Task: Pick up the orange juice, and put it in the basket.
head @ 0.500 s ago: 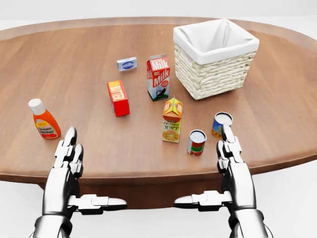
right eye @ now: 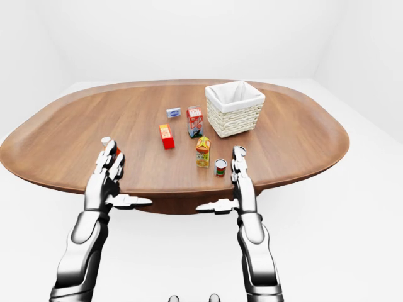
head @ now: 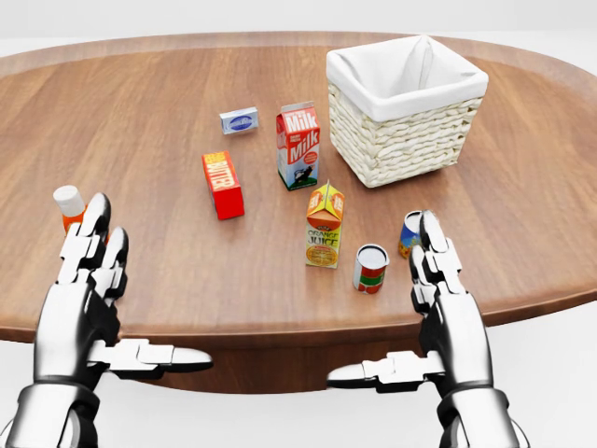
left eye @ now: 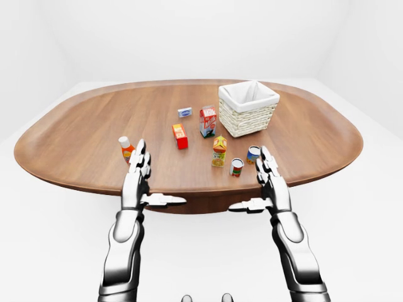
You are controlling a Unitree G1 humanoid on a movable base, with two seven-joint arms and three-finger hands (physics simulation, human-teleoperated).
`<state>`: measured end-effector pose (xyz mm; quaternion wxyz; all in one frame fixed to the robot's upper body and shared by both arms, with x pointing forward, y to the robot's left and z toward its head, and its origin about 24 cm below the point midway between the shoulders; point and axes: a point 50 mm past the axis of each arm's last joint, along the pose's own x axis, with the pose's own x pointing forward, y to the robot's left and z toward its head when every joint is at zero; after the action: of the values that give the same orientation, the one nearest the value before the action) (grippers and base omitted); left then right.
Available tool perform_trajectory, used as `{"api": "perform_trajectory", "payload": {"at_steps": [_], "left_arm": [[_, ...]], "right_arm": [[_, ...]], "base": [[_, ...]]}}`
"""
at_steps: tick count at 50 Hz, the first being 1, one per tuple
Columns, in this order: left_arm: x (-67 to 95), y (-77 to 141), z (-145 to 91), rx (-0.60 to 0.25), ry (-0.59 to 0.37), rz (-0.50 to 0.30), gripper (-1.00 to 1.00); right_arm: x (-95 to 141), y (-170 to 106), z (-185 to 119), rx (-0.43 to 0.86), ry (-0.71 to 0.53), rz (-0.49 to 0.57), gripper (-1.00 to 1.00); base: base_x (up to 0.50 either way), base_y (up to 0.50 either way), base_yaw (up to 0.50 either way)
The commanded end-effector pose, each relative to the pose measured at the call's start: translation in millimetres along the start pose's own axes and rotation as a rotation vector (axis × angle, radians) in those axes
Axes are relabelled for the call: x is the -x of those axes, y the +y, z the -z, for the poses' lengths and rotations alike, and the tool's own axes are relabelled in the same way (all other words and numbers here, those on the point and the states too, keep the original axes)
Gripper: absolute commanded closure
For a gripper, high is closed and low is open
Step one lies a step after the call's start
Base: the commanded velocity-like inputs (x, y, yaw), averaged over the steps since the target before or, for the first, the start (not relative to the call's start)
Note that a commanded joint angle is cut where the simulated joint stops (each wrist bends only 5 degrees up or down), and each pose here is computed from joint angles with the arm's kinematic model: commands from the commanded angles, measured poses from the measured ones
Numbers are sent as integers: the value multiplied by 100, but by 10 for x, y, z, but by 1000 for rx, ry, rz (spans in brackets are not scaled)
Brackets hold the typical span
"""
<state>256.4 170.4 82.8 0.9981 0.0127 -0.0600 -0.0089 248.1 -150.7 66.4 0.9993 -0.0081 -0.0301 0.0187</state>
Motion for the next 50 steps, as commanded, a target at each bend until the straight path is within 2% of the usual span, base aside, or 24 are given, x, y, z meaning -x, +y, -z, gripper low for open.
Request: {"api": "perform_trajectory", "payload": {"at_steps": [1, 4, 7, 9, 11, 17, 21, 23, 26, 28, 30, 31, 33, 38, 45, 50], "left_arm": [[85, 113, -714, -19, -307, 50, -100], [159, 144, -908, -11, -398, 53, -100], [182, 189, -997, -51, -432, 65, -100], [207, 202, -1069, -83, -461, 116, -100], [185, 293, -1134, -89, -488, 91, -100], [255, 428, -1317, -66, -577, 63, -100], [266, 512, -1378, -100, -592, 33, -100], [294, 544, -1437, -82, -624, 24, -100], [287, 588, -1432, -143, -602, 18, -100], [315, 646, -1493, -124, -635, 0, -100], [327, 684, -1501, -145, -630, -7, -100], [342, 721, -1529, -122, -650, -29, -100], [342, 762, -1533, -140, -642, -41, -100], [289, 853, -1495, -120, -617, -76, -100], [243, 847, -1409, -91, -581, -73, -100], [234, 835, -1382, -81, -570, -66, -100]], "right_arm": [[53, 32, -428, 26, -179, -7, -100], [62, 31, -533, 29, -225, -4, -100], [70, 33, -577, 36, -244, -1, -100], [63, 33, -598, 36, -254, 3, -100], [57, 44, -618, 43, -263, 5, -100], [58, 52, -656, 52, -280, 14, -100], [74, 64, -739, 61, -317, 12, -100], [80, 84, -754, 75, -323, 4, -100], [107, 115, -808, 97, -348, -6, -100], [130, 123, -878, 94, -380, -12, -100], [148, 130, -931, 126, -404, -14, -100], [160, 132, -969, 126, -422, -13, -100], [182, 142, -1022, 140, -447, -16, -100], [219, 154, -1113, 180, -489, -18, -100], [246, 191, -1145, 233, -503, -33, -100], [263, 215, -1176, 254, -518, -44, -100]], "base": [[0, 0, 0], [0, 0, 0], [0, 0, 0], [0, 0, 0], [0, 0, 0], [0, 0, 0], [0, 0, 0], [0, 0, 0], [0, 0, 0], [0, 0, 0], [0, 0, 0], [0, 0, 0], [0, 0, 0], [0, 0, 0], [2, -10, 0], [7, -50, 0]]}}
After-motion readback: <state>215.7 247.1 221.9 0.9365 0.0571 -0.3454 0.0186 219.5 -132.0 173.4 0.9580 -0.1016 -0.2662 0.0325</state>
